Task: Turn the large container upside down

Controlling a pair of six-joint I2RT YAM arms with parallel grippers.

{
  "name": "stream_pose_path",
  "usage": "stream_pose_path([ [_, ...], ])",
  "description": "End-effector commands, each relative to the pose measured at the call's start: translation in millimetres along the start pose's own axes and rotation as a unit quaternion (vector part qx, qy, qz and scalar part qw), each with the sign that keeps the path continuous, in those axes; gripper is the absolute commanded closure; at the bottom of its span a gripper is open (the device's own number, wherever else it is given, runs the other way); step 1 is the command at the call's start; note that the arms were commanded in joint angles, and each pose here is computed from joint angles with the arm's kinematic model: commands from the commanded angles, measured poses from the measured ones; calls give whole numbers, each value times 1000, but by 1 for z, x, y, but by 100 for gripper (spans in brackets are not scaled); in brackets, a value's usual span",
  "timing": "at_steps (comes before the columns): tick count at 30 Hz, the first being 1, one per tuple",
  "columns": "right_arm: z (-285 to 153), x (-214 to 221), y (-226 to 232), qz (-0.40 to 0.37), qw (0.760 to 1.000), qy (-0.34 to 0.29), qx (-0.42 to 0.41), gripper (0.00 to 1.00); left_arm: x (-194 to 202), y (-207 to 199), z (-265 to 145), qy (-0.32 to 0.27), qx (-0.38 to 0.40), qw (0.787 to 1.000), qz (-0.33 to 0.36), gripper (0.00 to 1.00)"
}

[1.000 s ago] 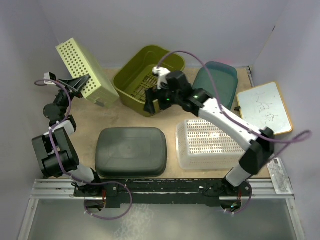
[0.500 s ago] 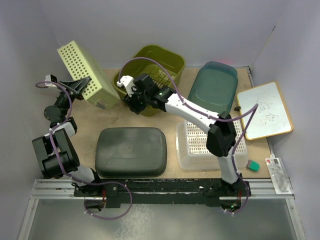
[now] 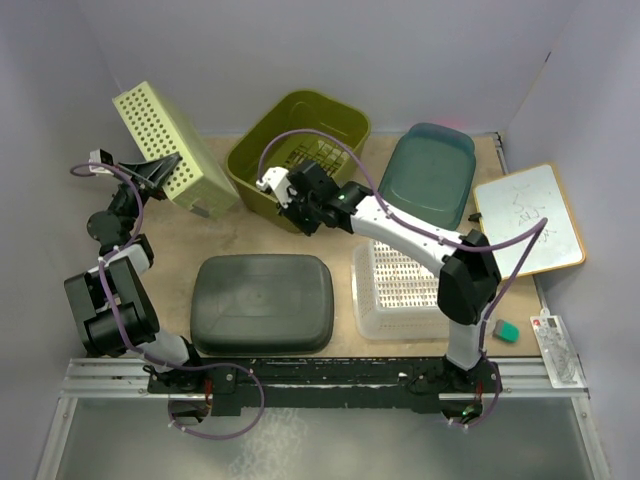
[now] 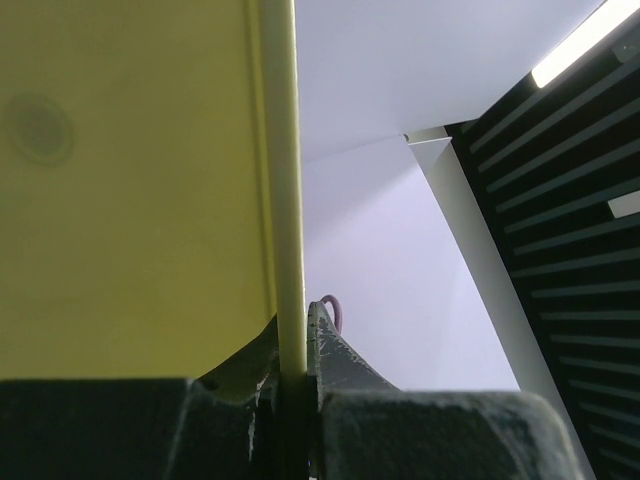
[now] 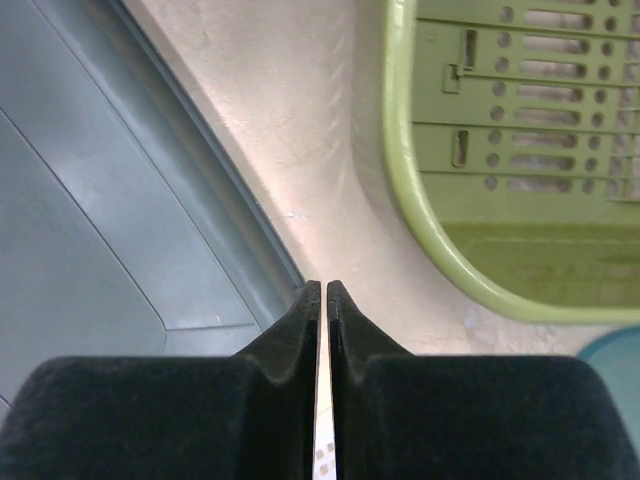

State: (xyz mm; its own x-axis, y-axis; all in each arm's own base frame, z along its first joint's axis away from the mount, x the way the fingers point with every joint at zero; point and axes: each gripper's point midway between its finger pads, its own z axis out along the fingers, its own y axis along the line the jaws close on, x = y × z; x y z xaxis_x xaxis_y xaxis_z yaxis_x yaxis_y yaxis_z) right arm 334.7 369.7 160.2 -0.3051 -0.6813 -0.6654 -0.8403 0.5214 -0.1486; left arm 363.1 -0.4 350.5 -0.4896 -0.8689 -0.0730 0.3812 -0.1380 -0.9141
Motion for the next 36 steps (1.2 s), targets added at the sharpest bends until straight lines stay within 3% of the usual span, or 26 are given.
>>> stream_pose_path([
  [1,-30,-16,-20,-2,999,-33,29,86,24,-62,-4,42,82,996,-19,100],
  [2,-36,-24,-22,-1,998,-45,31,77,24,-63,-4,42,83,996,-19,100],
  [4,-48,-43,-26,-5,996,-78,38,49,24,-63,-5,42,83,995,-18,100],
  [6,-57,-60,-28,-4,994,-106,40,35,25,-64,-5,43,84,995,-17,100],
  [8,-58,-71,-30,2,992,-120,43,26,27,-66,-5,45,84,995,-15,100],
  [12,-28,-78,-40,-9,994,-90,56,22,28,-67,-6,46,85,995,-12,100],
  [15,-2,-80,-40,-18,996,-71,46,23,28,-67,-6,46,85,995,-12,100],
  [18,11,-79,-31,-22,998,-60,19,30,28,-67,-6,47,85,995,-11,100],
  [24,7,-62,-31,-1,998,-49,31,68,25,-61,-5,42,81,996,-14,100],
  [29,-7,-48,-51,25,994,-48,93,72,22,-55,-6,34,77,996,-21,100],
  [36,-13,-14,-65,39,992,-18,116,85,25,-51,-2,44,74,996,-18,100],
])
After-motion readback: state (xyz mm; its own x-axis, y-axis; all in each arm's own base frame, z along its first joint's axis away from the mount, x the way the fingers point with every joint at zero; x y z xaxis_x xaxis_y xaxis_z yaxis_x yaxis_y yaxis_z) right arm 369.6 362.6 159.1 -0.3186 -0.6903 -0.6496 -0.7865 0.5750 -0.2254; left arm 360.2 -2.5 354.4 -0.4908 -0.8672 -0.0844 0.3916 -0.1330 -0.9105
